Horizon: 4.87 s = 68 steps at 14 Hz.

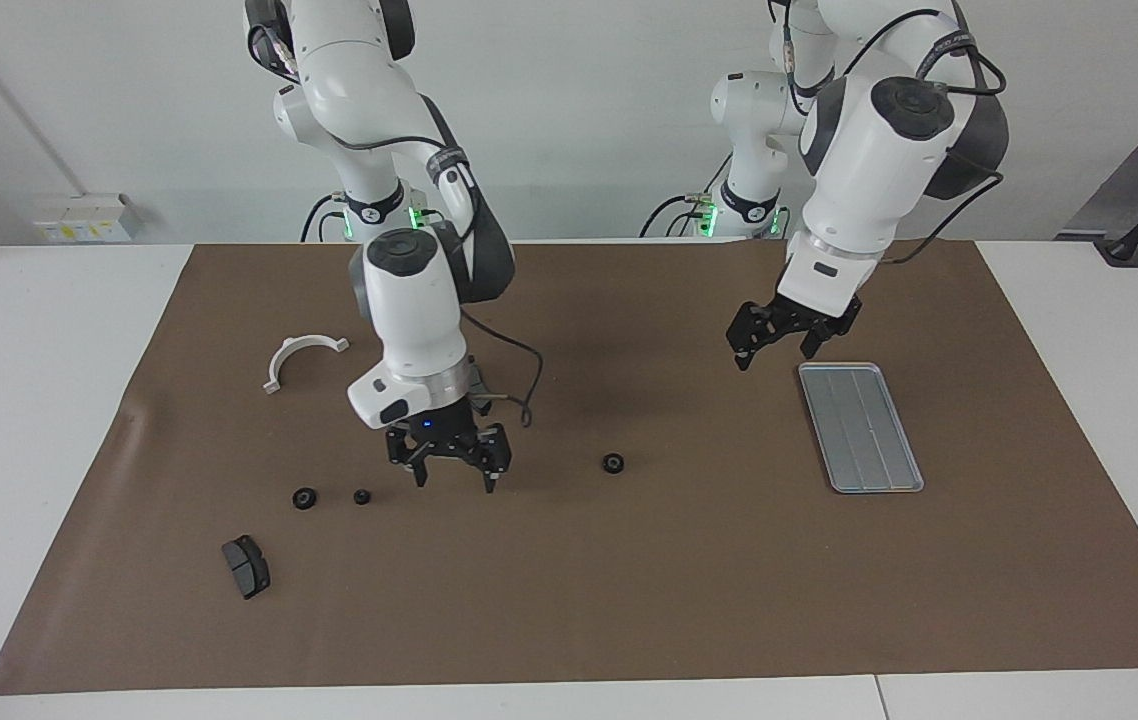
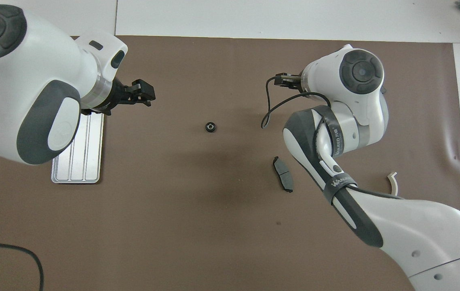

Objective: Pick bearing gear from pile to tray

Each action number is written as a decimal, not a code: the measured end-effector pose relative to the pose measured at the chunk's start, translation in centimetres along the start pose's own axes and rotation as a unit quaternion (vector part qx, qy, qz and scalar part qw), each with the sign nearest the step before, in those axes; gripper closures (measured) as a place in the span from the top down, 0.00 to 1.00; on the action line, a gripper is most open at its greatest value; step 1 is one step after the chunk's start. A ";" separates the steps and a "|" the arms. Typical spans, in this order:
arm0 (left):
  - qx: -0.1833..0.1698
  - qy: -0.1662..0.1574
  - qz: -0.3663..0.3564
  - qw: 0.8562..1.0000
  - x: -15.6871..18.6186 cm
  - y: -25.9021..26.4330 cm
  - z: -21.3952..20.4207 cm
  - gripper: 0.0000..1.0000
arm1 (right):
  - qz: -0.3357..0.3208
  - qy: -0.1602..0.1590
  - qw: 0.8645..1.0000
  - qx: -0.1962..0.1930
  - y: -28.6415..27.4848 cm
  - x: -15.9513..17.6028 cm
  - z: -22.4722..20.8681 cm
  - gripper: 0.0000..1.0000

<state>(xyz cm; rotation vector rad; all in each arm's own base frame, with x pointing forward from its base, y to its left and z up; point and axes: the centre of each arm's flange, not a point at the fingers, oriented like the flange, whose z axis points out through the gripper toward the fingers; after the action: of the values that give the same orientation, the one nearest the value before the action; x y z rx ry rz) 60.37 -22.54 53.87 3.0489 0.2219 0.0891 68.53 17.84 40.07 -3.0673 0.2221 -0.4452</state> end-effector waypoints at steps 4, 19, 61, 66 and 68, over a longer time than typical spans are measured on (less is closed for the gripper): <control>0.003 -0.006 -0.003 1.000 1.0 4.6 2.8 1.00 | -0.077 -0.041 0.996 -0.028 9.2 1.4 2.3 1.00; 0.000 0.015 0.032 0.999 0.3 13.2 17.9 1.00 | -0.144 -0.076 0.986 -0.035 19.0 -3.6 10.3 1.00; 0.036 0.005 0.089 0.995 -4.4 15.1 25.6 0.88 | -0.093 -0.114 0.989 -0.003 17.4 -3.8 3.3 0.35; 0.037 0.000 0.088 0.995 -4.5 15.1 25.5 0.51 | -0.093 -0.114 0.989 -0.003 17.4 -3.8 3.4 0.35; 0.037 0.000 0.087 0.996 -4.5 15.1 25.4 0.45 | -0.093 -0.114 0.989 -0.003 17.4 -3.8 3.4 0.35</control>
<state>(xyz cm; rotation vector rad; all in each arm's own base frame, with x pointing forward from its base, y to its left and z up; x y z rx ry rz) 59.74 -40.13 29.68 3.1351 -0.0427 0.0925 63.49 1.23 34.83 -3.1210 -0.0699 -0.0947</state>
